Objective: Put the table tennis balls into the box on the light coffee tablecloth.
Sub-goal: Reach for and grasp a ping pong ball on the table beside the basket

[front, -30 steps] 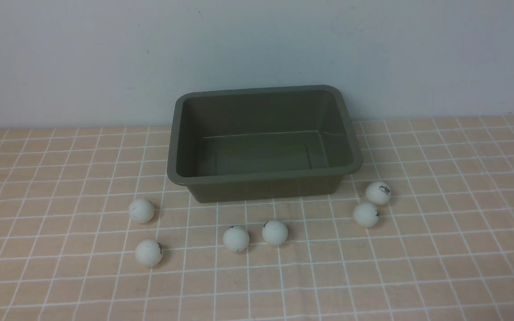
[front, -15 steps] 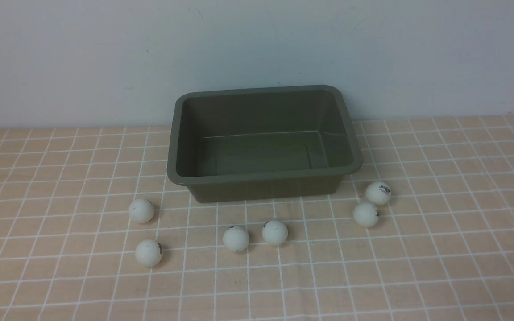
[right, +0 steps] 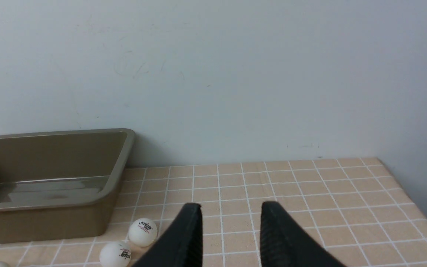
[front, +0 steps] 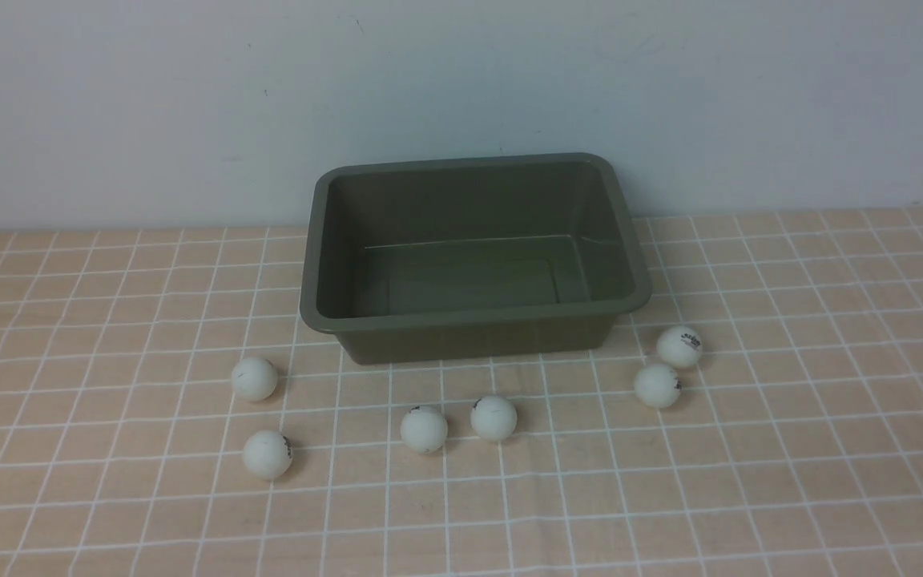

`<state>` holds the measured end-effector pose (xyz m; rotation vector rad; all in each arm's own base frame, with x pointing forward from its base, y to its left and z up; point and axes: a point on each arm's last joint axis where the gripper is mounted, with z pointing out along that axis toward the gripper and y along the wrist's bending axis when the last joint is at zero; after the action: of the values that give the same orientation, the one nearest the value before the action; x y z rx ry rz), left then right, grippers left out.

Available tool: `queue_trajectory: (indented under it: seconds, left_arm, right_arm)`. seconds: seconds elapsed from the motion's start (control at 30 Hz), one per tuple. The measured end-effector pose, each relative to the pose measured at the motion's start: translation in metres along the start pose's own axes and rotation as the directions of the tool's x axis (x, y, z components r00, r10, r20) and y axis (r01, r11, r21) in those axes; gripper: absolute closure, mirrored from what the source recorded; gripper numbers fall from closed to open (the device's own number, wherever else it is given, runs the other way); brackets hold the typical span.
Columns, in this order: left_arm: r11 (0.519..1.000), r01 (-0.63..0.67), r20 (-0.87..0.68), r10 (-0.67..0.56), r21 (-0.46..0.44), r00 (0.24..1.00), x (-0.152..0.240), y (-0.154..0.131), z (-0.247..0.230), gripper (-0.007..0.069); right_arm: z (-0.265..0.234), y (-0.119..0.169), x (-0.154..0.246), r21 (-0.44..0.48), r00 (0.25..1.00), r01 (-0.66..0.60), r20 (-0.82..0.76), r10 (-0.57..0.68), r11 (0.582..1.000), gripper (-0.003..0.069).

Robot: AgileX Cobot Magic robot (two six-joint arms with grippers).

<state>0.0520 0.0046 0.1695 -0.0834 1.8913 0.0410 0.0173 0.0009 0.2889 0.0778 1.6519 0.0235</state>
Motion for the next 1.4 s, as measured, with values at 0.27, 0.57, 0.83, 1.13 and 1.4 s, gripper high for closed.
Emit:
queue_trajectory:
  seconds: [0.27,0.57,0.83,1.13,1.4]
  left_arm:
    - [1.0,0.0,0.0,0.0,0.0,1.0,0.0,0.0,0.0,0.0622]
    - [0.999,0.037,0.116,-0.04,0.021,0.992,-0.01,-0.001,0.0,0.0622]
    - [0.981,0.169,0.375,-0.193,0.097,0.907,-0.034,-0.002,-0.007,0.0622]
    - [0.914,0.335,0.5,-0.405,0.227,0.765,-0.049,-0.001,-0.015,0.0622]
    - [0.919,0.377,0.254,-0.394,0.117,0.883,-0.067,-0.001,-0.024,0.0622]
  right_arm:
    - [0.0,0.001,0.0,-0.016,0.999,-0.046,-0.006,0.046,0.999,0.0447]
    - [0.0,0.002,-0.001,-0.017,0.999,-0.049,0.01,0.049,0.999,0.0447]
    - [0.0,0.002,0.001,-0.016,0.999,-0.051,-0.013,0.051,0.999,0.0447]
    - [0.0,0.003,0.005,-0.032,0.996,-0.072,-0.053,0.071,0.997,0.0447]
    - [-0.001,0.012,0.004,-0.136,0.999,-0.005,-0.043,-0.001,0.991,0.0447]
